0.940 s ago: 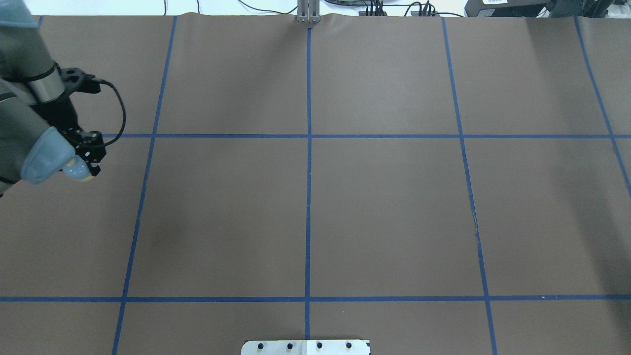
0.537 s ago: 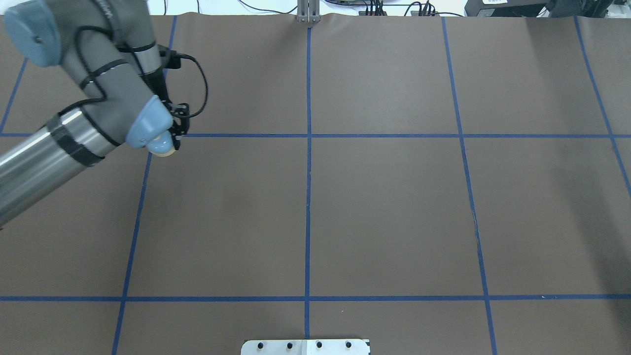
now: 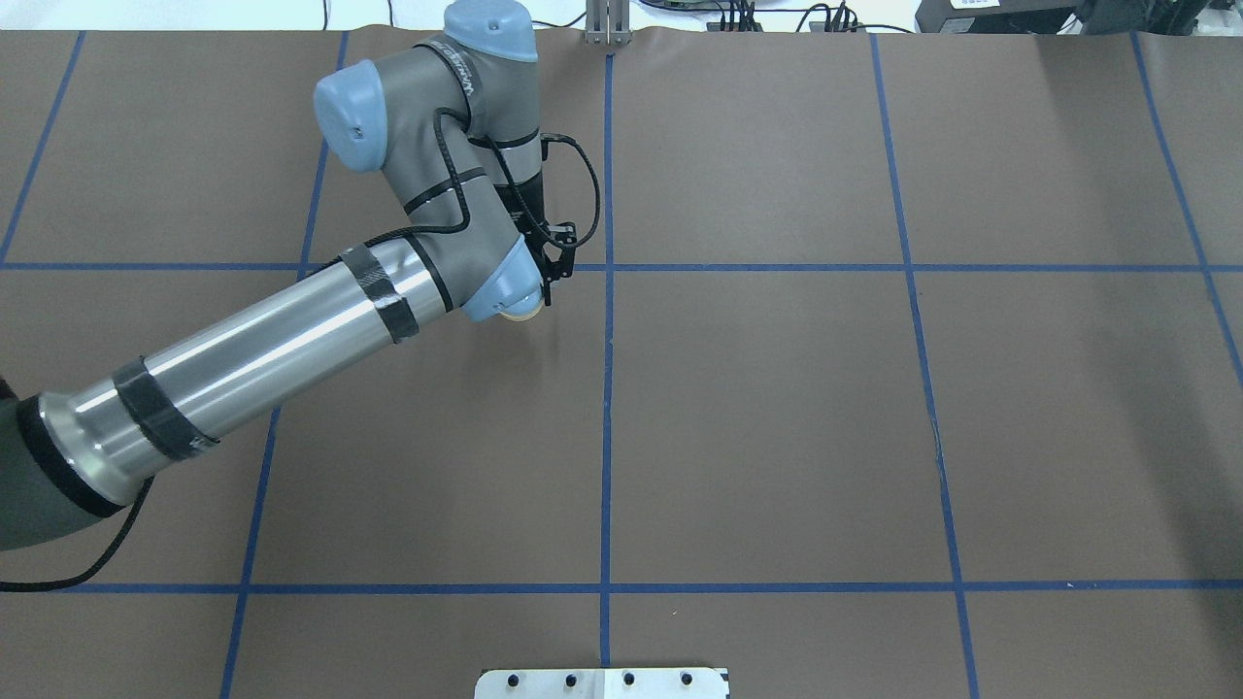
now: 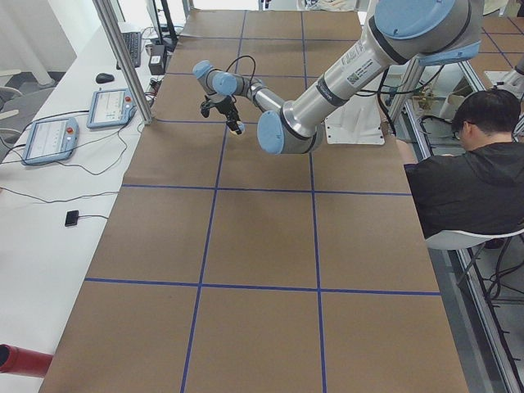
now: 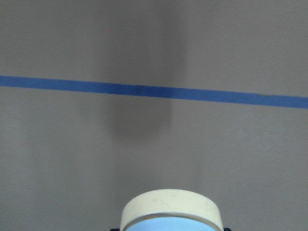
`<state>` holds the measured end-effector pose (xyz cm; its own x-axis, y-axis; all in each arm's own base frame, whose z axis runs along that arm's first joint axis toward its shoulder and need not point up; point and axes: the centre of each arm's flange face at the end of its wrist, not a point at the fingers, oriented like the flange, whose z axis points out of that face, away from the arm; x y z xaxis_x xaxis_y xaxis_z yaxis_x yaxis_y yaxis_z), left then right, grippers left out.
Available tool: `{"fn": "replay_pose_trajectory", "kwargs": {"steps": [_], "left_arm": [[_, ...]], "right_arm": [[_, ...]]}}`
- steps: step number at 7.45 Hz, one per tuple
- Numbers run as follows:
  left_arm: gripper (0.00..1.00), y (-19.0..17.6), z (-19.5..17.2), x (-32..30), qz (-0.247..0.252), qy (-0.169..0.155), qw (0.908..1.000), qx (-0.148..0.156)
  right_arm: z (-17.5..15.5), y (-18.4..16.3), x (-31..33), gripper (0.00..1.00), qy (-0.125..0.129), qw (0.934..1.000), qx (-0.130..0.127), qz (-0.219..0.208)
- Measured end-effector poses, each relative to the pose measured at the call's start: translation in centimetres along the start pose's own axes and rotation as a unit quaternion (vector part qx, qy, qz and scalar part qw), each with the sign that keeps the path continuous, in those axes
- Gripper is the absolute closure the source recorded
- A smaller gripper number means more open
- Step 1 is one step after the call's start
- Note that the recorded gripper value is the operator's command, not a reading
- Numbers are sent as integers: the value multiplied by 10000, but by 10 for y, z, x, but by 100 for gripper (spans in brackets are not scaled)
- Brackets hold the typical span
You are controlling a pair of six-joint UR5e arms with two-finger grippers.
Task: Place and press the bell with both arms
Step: 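Carry the white-and-blue bell with the left gripper toward the table centre, then set the bell down on the table and open the left gripper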
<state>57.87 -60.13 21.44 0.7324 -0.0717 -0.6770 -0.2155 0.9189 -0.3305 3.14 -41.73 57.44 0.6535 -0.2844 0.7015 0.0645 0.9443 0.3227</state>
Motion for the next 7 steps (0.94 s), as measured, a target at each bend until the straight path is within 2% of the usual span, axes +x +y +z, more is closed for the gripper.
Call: {"fn": "replay_pose_trajectory", "kwargs": {"steps": [4, 7], "left_arm": [[47, 28, 40, 64, 134, 137, 9998, -76], [1, 41, 56, 76, 223, 129, 9996, -131]], "right_arm": [[0, -1, -2, 0, -31, 10000, -6, -7], [0, -1, -3, 0, -32, 10000, -7, -9]]}}
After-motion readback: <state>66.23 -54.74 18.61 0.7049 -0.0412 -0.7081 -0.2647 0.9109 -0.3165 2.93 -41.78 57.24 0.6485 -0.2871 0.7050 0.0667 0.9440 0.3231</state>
